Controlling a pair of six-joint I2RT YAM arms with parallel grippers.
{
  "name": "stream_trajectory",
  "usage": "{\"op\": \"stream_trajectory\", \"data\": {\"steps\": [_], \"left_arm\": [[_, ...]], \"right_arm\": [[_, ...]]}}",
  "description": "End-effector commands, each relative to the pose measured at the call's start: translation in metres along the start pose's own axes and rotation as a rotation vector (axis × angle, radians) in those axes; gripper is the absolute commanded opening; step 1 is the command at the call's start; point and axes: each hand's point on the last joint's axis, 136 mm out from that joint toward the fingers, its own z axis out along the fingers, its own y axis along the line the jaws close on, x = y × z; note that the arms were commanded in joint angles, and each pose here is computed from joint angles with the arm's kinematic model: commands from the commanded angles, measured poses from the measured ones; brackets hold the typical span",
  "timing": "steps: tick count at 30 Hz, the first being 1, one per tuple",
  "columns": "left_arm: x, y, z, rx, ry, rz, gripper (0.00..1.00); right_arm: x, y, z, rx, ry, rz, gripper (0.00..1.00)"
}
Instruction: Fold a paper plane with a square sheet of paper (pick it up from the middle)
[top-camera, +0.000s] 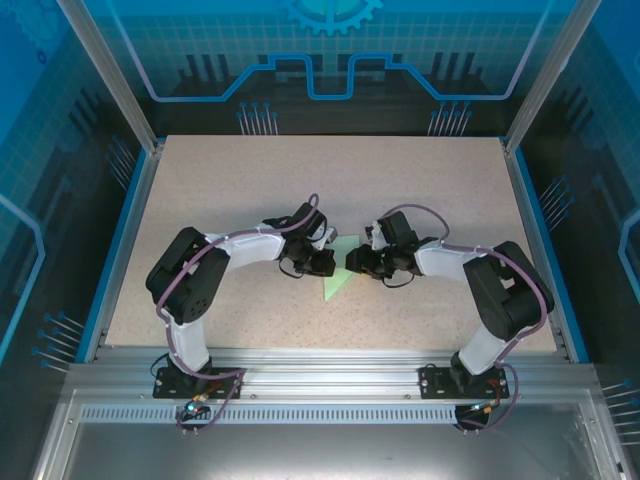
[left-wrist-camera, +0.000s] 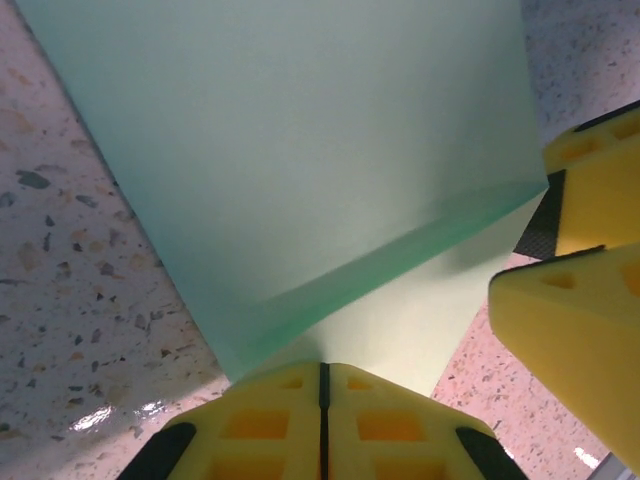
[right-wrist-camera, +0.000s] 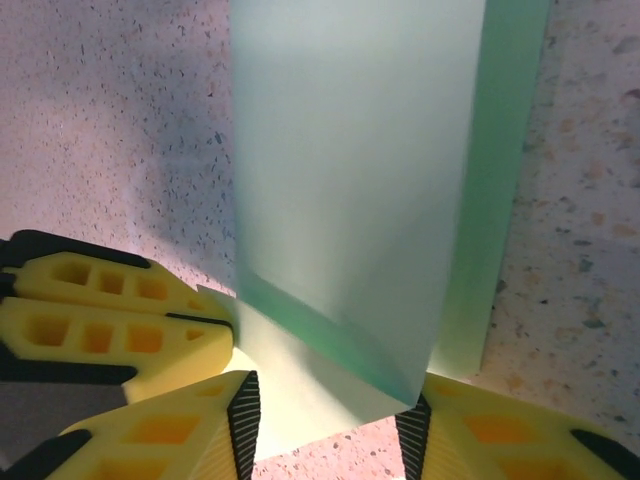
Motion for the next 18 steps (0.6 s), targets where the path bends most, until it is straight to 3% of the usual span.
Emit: {"op": "stream_trajectory", "data": {"steps": [1,13,18], "left_arm": [[0.005,0.011,0.006,-0.017,0.018,-0.012,0.1],[0.003,0.006,0.003,0.001,0.004,-0.017,0.12],[0.003,0.001,-0.007,0.013,-0.021,-0.013,0.2]], "right_arm": [[0.001,0.017,0.004,-0.046,0.028,-0.038,0.42],[0.004,0.019,0.013,0.005,0.099,-0.103,0.29],[0.003,0.018,0.013,0.049,0.102,-0.103,0.21]]}}
